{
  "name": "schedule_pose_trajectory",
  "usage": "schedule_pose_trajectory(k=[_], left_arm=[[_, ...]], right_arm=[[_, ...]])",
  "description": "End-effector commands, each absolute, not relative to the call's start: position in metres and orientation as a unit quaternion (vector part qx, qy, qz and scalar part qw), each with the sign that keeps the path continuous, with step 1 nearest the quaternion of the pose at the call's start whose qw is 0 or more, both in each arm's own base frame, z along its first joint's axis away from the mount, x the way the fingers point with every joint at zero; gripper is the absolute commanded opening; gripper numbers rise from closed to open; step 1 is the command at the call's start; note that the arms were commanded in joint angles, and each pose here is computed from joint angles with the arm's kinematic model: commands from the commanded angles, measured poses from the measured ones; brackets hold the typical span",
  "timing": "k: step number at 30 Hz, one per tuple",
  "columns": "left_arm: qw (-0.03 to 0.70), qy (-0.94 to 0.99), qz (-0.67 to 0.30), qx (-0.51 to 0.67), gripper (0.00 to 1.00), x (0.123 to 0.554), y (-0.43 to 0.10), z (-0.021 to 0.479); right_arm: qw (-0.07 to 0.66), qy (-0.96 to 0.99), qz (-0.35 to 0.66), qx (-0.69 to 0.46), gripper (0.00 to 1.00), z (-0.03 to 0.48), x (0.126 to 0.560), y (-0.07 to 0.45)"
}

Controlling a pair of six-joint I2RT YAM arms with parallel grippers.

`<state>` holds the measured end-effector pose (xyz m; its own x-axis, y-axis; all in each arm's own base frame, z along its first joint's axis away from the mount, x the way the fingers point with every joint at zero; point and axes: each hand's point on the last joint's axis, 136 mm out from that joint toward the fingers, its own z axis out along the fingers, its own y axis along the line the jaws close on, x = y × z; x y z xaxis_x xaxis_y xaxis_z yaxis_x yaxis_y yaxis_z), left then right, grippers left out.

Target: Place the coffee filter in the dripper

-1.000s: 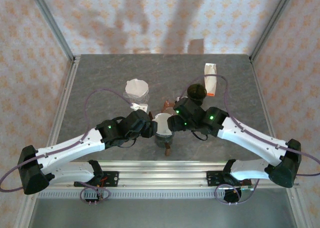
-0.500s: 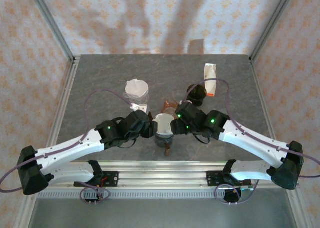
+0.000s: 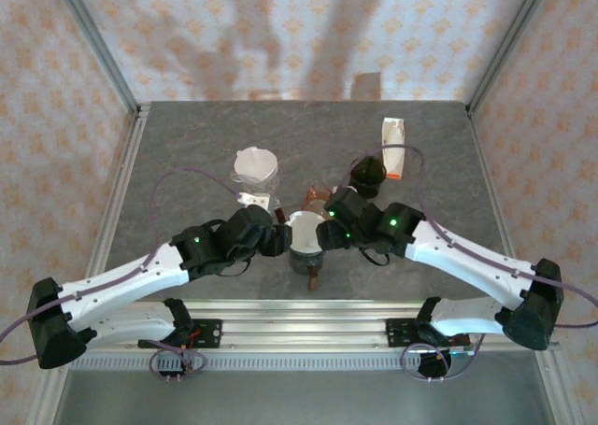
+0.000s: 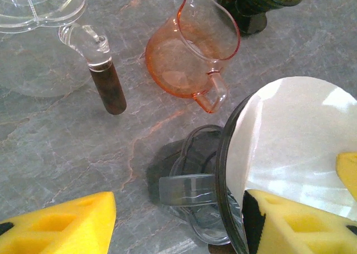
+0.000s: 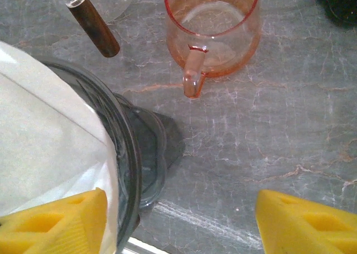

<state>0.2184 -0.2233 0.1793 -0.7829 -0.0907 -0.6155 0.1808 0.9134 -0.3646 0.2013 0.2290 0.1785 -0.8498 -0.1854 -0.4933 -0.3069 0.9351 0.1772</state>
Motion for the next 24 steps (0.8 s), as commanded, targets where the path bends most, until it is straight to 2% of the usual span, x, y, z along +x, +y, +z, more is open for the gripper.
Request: schedule_pose_trajectory(k=[1, 6, 24], left_arm=[[0.324, 0.926, -0.196, 0.019, 0.63, 0.219, -0.22, 0.171], [0.324, 0.926, -0.195, 0.019, 0.63, 0.22, -0.22, 0.17], [0.325, 0.925, -0.195, 0.019, 0.63, 0.221, -0.22, 0.17]], right_arm=[[0.263, 0.947, 0.124, -0.139, 0.72, 0.2, 0.212, 0.237], [0.236, 0.953, 0.11, -0.153, 0.78, 0.191, 0.222, 0.247], [0.161, 0.968, 0.052, -0.183, 0.8, 0.134, 0.229, 0.251]])
